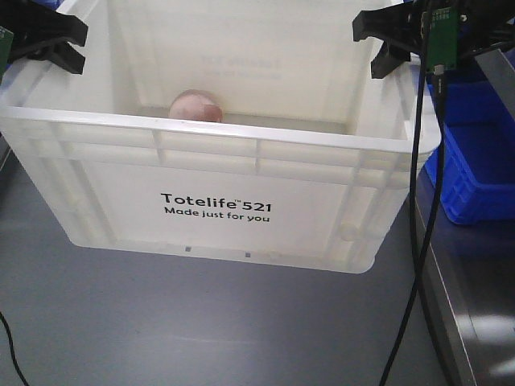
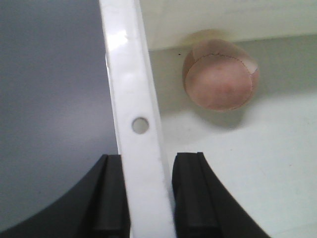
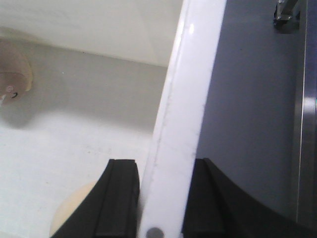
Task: Place moving items into box and shelve
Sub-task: 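Keep gripping the tote rims with both grippers while driving toward the blue-bin shelves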
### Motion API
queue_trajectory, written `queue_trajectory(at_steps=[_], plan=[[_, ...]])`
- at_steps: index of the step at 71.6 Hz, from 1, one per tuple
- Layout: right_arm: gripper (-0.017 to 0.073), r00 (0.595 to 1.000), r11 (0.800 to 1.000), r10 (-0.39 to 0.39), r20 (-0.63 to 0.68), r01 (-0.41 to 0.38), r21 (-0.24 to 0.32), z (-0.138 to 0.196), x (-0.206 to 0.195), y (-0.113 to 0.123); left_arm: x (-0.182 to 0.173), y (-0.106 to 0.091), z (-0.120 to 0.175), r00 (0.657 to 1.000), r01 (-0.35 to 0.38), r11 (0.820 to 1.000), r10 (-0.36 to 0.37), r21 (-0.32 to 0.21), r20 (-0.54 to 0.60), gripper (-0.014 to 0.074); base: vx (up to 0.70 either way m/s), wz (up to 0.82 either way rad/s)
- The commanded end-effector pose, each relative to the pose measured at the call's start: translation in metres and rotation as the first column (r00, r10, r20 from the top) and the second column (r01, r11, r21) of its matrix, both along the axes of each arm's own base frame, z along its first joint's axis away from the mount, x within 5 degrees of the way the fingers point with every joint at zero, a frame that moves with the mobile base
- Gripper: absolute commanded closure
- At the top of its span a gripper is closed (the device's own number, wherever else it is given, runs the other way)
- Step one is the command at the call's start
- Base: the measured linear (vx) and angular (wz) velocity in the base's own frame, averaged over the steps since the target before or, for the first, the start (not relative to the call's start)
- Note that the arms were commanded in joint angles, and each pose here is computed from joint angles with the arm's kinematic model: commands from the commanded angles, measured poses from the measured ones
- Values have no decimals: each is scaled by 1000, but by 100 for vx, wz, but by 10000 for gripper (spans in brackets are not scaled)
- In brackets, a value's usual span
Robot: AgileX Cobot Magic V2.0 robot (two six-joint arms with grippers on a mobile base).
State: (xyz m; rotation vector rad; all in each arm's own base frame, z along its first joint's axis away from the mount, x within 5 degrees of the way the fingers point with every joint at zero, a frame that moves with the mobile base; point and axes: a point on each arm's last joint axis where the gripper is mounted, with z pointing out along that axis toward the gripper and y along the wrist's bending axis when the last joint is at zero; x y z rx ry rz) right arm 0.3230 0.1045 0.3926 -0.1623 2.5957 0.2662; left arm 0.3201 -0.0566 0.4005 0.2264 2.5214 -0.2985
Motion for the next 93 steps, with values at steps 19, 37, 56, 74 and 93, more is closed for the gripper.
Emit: queue_trajectory(at_steps=[19, 37, 56, 74, 93], plan=[[571, 982, 989, 30, 186, -56, 136, 38, -10, 8, -13, -13, 41, 981, 37, 987, -6, -159, 194, 610, 44, -12], [571, 982, 989, 30, 186, -56, 136, 38, -10, 8, -13, -13, 41, 981, 37, 987, -6, -159, 194, 610, 45, -7], [571, 982, 989, 30, 186, -56, 136, 38, -10, 8, -13, -13, 41, 981, 37, 987, -6, -159, 194, 610, 46, 1], [571, 982, 989, 30, 186, -56, 136, 38, -10, 8, -13, -13, 41, 981, 37, 987, -6, -159, 194, 610, 47, 8], [571, 982, 989, 30, 186, -56, 136, 38, -10, 8, -13, -13, 41, 981, 37, 987, -6, -159, 194, 610, 48, 10]])
